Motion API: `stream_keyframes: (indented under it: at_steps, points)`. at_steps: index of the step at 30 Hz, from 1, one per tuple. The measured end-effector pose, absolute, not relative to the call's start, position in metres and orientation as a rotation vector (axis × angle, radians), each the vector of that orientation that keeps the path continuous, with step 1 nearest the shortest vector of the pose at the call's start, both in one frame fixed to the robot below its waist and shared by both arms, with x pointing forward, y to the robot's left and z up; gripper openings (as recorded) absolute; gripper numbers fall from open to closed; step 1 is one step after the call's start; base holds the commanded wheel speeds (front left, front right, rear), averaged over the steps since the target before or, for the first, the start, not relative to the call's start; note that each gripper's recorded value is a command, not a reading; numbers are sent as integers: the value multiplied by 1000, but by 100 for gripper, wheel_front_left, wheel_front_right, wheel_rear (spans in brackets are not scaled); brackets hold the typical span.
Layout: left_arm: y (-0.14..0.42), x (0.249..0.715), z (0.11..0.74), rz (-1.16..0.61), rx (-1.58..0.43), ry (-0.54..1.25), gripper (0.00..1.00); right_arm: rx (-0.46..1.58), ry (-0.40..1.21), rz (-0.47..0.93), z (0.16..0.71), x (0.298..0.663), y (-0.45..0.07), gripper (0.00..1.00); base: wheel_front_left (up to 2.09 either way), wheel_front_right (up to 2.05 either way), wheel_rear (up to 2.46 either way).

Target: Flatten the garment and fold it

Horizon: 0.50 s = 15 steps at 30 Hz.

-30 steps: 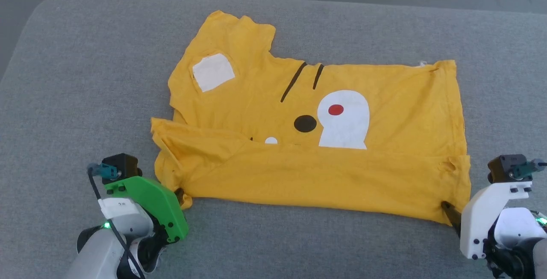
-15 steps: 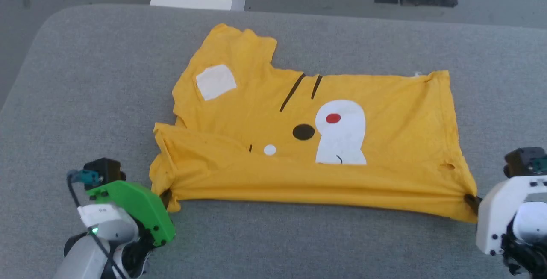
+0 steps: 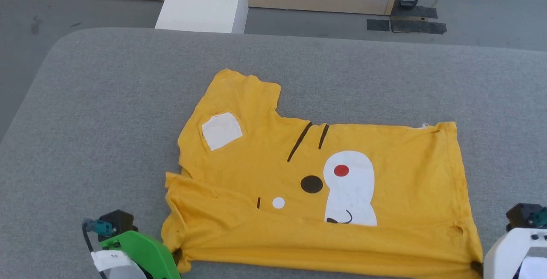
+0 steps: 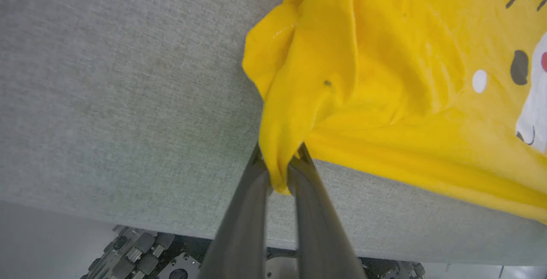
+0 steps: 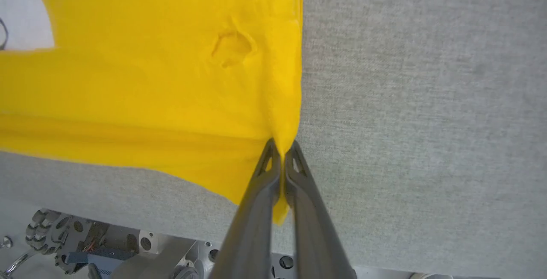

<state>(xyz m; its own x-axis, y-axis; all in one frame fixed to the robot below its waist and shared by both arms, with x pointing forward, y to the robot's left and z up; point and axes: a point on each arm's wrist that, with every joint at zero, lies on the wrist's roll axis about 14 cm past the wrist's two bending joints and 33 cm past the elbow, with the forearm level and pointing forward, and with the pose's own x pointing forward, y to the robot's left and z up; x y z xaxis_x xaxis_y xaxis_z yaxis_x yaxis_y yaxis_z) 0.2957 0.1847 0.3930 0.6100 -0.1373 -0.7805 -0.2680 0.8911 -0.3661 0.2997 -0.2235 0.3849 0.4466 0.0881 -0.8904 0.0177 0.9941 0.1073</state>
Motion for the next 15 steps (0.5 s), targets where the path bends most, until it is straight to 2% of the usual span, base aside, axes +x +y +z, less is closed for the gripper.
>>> stream_keyframes:
  at_steps: [1,2,3,4,11,15]
  points:
    - [184,295,391,81,-483,930,10,105,1116,44,382,298,-223,0,0,0,0]
    - [184,294,389,84,-487,934,79,112,1119,43,379,297,-221,0,0,0,0]
    - [184,295,388,85,-491,933,100,114,1124,47,377,296,-220,91,0,0,0]
    - [184,295,388,86,-491,934,100,111,1127,47,376,295,-219,100,0,0,0]
    - [205,314,416,99,-453,822,100,130,976,32,404,319,-227,100,0,0,0]
    - [223,347,469,103,-403,588,100,112,714,0,458,358,-242,100,0,0,0]
